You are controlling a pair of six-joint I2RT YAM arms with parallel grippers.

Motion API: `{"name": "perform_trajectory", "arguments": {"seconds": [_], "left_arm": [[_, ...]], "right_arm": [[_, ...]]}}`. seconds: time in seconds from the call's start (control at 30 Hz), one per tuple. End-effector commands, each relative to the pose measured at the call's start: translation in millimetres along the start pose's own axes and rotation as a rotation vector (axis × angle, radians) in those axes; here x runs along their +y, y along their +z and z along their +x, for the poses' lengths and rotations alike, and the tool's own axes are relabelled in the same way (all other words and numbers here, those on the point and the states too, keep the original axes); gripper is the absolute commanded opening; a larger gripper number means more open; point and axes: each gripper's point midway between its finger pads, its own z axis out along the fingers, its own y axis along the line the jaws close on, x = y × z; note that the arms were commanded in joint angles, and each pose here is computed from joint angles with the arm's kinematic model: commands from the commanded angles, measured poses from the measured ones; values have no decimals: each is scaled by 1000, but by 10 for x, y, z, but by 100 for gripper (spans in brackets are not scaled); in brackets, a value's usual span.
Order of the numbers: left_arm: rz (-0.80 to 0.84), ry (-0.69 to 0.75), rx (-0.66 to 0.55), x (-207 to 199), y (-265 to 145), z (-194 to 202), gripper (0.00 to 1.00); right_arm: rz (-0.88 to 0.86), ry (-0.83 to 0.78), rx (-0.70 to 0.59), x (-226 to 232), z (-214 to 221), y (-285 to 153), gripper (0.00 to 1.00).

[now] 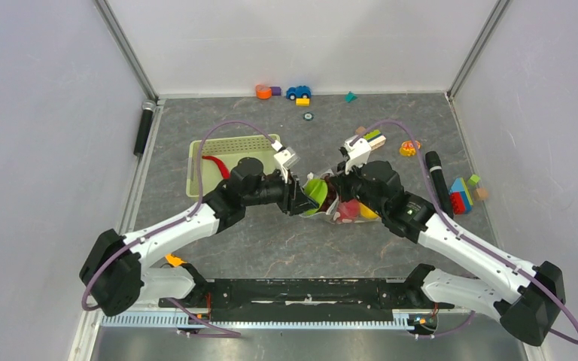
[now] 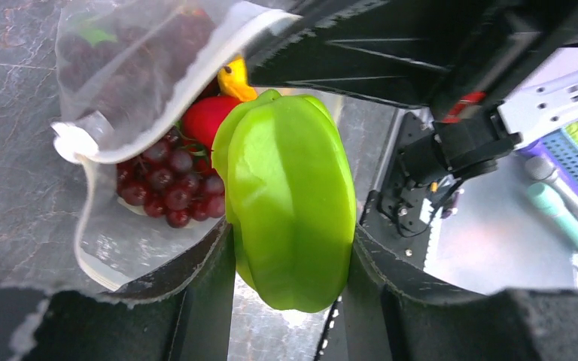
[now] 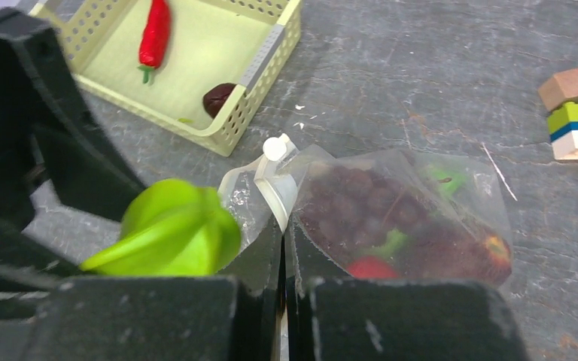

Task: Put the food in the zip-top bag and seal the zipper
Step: Place the fake fruit in the zipper food storage bag.

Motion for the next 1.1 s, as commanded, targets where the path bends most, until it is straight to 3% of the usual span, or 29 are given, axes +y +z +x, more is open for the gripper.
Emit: {"name": "perform_trajectory", "arguments": {"seconds": [0.0,0.3,0.47,0.57,0.67,0.73,1.07], "left_arm": [[10,110,0,59,125,-93,20],[-3,93,98,212,310,97,23],[-119,64,130,432,346,138,36],[-117,44,131,421,365,125,50],[-81,42,132,340,365,119,76],[-80,38,121,316,348,97,99],[-86,27,17,62,22,-182,100]], "right_arm": [[-158,-23,-140,265,-326,-134,1],[-302,-49,-217,489,-453,-313,2],[-305,-42,-237,489,-491,-353,3],[-308,-34,-242,496,-493,-358,3],[-299,-29,-241,482,-487,-346,3],[-279,-25,-242,447,-487,-337,4],[-137,12,-238,198,-448,-288,6]]}}
